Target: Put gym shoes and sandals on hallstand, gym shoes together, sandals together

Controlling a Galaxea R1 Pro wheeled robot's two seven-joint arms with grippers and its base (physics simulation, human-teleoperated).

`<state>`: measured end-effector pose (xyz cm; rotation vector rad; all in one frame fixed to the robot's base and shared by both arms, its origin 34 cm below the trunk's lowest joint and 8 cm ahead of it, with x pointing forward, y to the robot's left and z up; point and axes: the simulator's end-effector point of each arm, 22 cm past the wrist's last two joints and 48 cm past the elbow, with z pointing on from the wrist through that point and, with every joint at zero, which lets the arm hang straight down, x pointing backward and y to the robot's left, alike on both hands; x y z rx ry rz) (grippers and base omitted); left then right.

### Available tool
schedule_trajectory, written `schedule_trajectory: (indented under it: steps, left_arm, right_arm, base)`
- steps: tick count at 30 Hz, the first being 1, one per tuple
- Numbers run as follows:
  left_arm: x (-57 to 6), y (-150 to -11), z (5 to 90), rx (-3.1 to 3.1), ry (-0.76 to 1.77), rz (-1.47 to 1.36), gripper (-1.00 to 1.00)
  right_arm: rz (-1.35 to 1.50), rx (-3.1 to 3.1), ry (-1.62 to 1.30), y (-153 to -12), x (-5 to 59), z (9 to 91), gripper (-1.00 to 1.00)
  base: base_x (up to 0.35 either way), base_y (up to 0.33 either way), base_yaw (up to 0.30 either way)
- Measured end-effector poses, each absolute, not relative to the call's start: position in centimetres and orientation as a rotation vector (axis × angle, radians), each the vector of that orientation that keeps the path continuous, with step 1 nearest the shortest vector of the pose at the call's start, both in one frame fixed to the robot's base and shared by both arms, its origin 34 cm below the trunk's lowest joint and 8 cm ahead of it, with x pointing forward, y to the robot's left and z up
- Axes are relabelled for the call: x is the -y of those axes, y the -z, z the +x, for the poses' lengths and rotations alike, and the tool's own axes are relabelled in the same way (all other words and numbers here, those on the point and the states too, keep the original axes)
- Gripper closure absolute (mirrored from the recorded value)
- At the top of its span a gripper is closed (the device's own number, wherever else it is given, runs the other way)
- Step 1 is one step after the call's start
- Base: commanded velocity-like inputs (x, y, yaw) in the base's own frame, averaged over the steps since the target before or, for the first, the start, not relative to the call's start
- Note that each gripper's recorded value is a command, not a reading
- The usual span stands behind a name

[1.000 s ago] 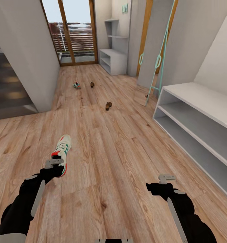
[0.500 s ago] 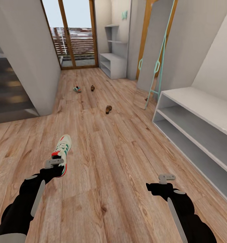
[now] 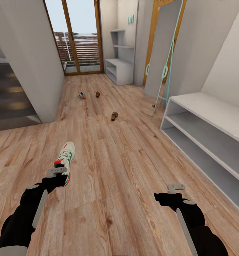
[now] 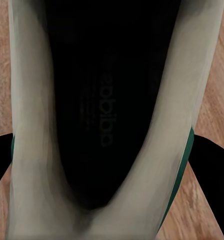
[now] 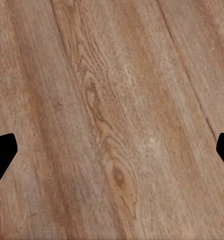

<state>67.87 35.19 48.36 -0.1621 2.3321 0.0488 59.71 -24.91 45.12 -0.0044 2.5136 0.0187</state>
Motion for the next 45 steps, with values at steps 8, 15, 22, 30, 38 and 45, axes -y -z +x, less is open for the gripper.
schedule_trajectory:
  steps: [8,15,22,30,38,45]
  left_arm:
    - [-35.1,-47.4,67.6,-2.318,-0.046,-0.162,1.0]
    - [-35.2,-46.5,67.3,-2.307,-0.045,-0.162,1.0]
    - [-35.1,-45.6,67.0,-2.295,-0.043,-0.162,1.0]
    - [-35.2,-45.6,67.0,-2.282,-0.044,-0.161,1.0]
    - [-35.1,-46.4,67.1,-2.269,-0.042,-0.16,1.0]
    - [-35.1,-47.1,67.1,-2.257,-0.039,-0.16,1.0]
  right_arm:
    - [-0.003,-2.5,-0.018,-44.0,25.0,59.5,-1.0]
    - [-0.003,-2.489,-0.019,-43.0,24.9,59.2,-1.0]
    - [-0.003,-2.477,-0.018,-42.0,25.0,59.0,-1.0]
    - [-0.003,-2.464,-0.019,-42.0,24.9,59.0,-1.0]
    - [-0.004,-2.45,-0.018,-42.7,24.9,59.1,-1.0]
    - [-0.004,-2.438,-0.018,-43.3,25.0,59.2,-1.0]
  base:
    - [0.0,0.0,0.0]
    - [0.0,0.0,0.0]
    - [0.0,0.0,0.0]
    - [0.0,0.0,0.0]
    - [0.0,0.0,0.0]
    - [0.11,0.0,0.0]
